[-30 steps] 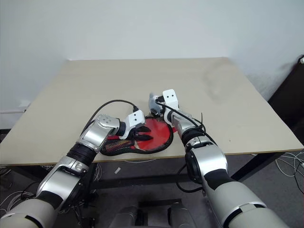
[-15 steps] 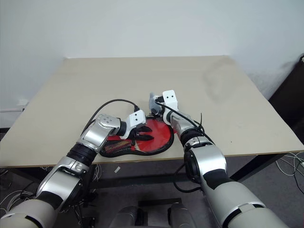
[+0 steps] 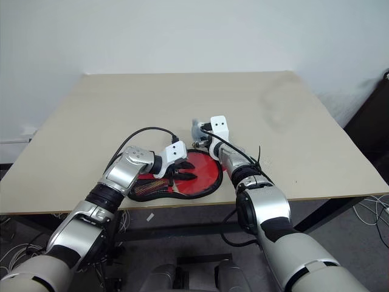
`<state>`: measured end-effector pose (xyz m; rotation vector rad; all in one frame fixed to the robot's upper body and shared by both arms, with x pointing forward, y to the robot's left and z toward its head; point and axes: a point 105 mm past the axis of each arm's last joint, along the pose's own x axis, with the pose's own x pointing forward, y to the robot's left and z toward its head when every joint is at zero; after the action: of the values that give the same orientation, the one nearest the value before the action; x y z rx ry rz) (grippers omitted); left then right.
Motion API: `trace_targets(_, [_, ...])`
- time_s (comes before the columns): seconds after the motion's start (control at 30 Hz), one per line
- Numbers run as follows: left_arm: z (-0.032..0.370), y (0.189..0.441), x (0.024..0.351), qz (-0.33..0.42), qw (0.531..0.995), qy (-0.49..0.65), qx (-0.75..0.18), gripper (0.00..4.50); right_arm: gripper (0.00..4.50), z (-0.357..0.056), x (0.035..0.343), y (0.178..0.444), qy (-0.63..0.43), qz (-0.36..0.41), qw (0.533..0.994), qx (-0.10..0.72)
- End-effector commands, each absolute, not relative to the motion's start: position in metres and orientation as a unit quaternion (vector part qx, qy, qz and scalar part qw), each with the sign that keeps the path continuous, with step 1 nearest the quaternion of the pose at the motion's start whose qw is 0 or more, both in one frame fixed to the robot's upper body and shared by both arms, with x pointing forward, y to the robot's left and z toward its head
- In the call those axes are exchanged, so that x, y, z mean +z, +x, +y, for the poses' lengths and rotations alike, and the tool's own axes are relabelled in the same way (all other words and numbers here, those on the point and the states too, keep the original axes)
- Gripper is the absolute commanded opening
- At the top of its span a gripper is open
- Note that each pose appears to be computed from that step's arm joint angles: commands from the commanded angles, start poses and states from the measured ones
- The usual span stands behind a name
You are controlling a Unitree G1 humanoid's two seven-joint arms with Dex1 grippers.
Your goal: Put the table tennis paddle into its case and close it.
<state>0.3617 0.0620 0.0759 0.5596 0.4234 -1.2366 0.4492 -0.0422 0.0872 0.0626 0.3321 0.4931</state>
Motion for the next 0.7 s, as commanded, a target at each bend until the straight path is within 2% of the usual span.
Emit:
trace_targets(0.03, [0.0668, 0.3607, 0.0634, 0.227, 0.743, 0.28, -0.564, 1.79, 0.06, -0.0565, 0.1037, 0.4583, 0.035, 0.133, 0.966, 0.217])
trace_targets(0.07, [0.0662, 0.3608, 0.0629, 0.231, 0.742, 0.28, -0.564, 1.79, 0.06, -0.0572, 0.1041, 0.4586, 0.038, 0.133, 0.967, 0.215])
trace_targets(0.3, [0.0605, 0.3614, 0.0642, 0.244, 0.735, 0.272, -0.571, 0.02, 0.05, -0.0581, 0.1027, 0.4581, 0.039, 0.133, 0.967, 0.215])
trace_targets(0.7, [0.0649, 0.3542, 0.0556, 0.276, 0.716, 0.279, -0.577, 0.02, 0.05, -0.0664, 0.1038, 0.4591, 0.051, 0.139, 0.966, 0.213])
